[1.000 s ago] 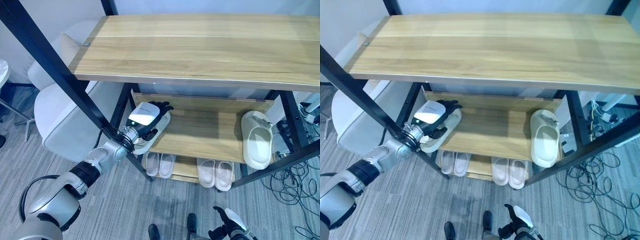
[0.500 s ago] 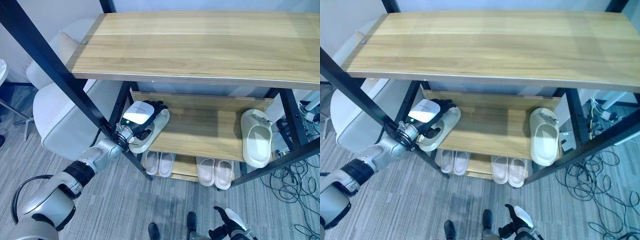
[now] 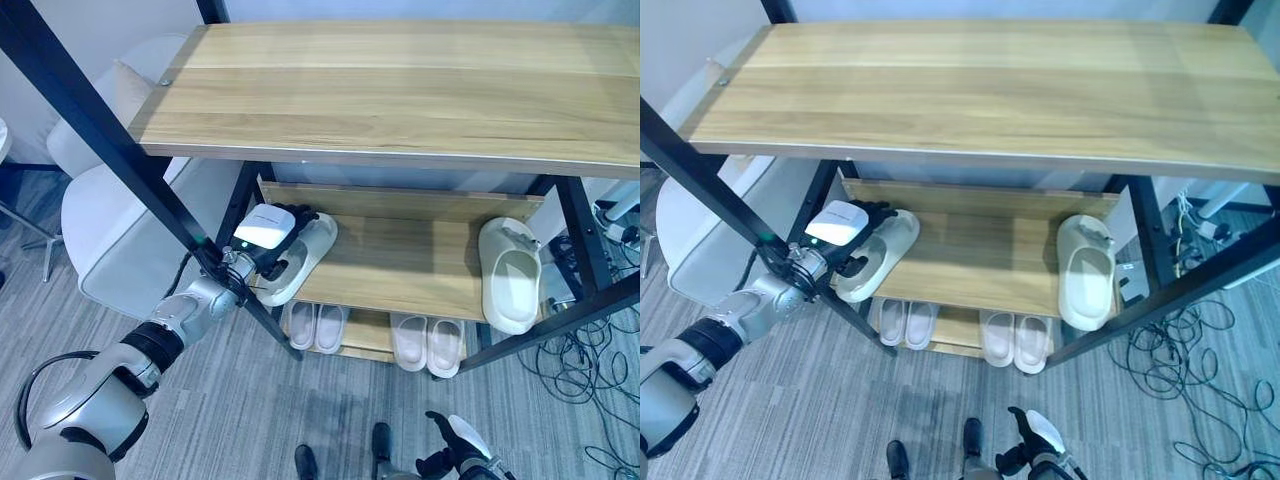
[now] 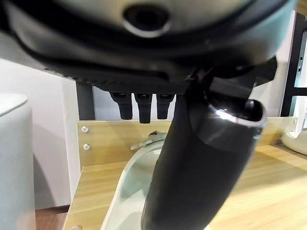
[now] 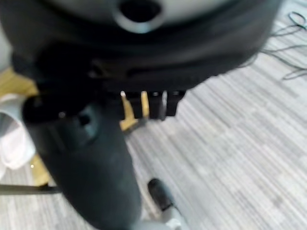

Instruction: Arrange the slippers neatly on the shoe rack.

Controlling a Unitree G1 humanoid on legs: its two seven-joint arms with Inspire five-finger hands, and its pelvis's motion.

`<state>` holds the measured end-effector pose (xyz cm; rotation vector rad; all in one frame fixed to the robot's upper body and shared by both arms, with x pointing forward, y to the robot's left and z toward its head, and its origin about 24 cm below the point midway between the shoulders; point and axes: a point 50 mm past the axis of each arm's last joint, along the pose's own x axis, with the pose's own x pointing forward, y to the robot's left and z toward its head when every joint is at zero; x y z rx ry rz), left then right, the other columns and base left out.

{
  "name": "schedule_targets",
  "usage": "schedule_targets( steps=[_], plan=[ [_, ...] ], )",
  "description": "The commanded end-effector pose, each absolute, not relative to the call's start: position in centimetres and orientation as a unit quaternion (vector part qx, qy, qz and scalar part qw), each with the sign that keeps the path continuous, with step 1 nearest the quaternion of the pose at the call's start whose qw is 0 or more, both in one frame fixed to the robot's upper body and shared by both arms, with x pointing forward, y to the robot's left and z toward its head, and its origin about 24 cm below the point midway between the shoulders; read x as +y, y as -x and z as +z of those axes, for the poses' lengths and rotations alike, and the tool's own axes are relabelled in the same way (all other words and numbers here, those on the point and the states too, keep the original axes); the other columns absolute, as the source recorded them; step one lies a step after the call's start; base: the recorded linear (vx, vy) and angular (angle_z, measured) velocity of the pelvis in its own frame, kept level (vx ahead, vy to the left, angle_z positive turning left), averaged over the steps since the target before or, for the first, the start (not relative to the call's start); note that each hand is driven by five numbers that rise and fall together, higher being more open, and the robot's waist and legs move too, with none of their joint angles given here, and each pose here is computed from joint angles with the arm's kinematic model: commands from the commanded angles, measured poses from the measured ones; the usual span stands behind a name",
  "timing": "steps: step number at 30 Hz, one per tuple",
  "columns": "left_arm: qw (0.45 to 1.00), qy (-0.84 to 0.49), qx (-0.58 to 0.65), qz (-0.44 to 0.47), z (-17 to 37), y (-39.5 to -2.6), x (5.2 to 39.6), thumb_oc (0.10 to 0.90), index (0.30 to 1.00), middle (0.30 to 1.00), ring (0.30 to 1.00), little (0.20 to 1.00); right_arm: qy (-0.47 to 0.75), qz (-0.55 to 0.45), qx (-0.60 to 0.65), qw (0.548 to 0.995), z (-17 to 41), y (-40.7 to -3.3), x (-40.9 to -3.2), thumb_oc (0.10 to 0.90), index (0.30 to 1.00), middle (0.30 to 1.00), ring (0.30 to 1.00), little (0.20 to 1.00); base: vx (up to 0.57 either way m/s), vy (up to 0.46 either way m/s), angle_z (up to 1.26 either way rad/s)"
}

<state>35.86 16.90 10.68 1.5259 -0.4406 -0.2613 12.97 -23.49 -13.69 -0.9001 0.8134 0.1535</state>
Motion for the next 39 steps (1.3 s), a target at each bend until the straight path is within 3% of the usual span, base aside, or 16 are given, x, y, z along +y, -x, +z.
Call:
schedule_targets(
  steps=[1, 4, 5, 6, 7, 24, 35, 39],
  plan=[
    [0.694, -0.671, -0.262, 0.01, 18.2, -38.9, 17.2, 0.8, 0.9, 0.9, 0.9, 0.9, 0.415, 0.067, 0.382, 0.823, -13.7, -12.3, -23.8, 0.8, 0.9, 0.9, 0.9, 0.9, 0.0, 0.0, 0.0],
    [0.698, -0.669, -0.255, 0.014, 18.2, -39.1, 17.2, 0.8, 0.9, 0.9, 0.9, 0.9, 0.413, 0.068, 0.383, 0.823, -13.7, -12.2, -23.7, 0.8, 0.9, 0.9, 0.9, 0.9, 0.0, -0.002, -0.01],
    [0.7, -0.667, -0.254, 0.014, 18.3, -39.2, 17.2, 0.585, 0.578, 0.578, 0.578, 0.578, 0.413, 0.067, 0.383, 0.823, -13.7, -12.1, -23.7, 0.8, 0.9, 0.9, 0.9, 0.9, 0.0, -0.003, -0.06],
    [0.7, -0.667, -0.254, 0.014, 18.3, -39.2, 17.2, 0.585, 0.578, 0.578, 0.578, 0.578, 0.413, 0.067, 0.384, 0.823, -13.7, -12.2, -23.7, 0.8, 0.9, 0.9, 0.9, 0.9, 0.01, 0.0, -0.09],
    [0.704, -0.664, -0.249, 0.015, 18.5, -39.5, 17.1, 0.4, 0.3, 0.3, 0.3, 0.3, 0.412, 0.067, 0.385, 0.823, -13.8, -12.1, -23.7, 0.8, 0.9, 0.9, 0.9, 0.9, 0.0, -0.001, -0.09],
    [0.741, -0.62, -0.258, 0.003, 18.5, -39.3, 15.9, 0.4, 0.3, 0.3, 0.3, 0.3, 0.411, 0.067, 0.392, 0.82, -13.9, -11.8, -23.7, 0.8, 0.9, 0.9, 0.9, 0.9, 0.0, -0.001, -0.02],
    [0.839, -0.452, -0.302, -0.014, 18.1, -37.9, 11.1, 0.4, 0.3, 0.3, 0.3, 0.3, 0.411, 0.058, 0.395, 0.82, -13.8, -11.9, -23.8, 0.8, 0.9, 0.9, 0.9, 0.9, 0.0, -0.002, 0.0],
    [0.852, -0.416, -0.318, -0.017, 18.8, -37.6, 10.2, 0.4, 0.3, 0.3, 0.3, 0.3, 0.415, 0.054, 0.387, 0.822, -13.5, -12.3, -24.1, 0.8, 0.9, 0.9, 0.9, 0.9, 0.0, 0.007, -0.04]
  ],
)
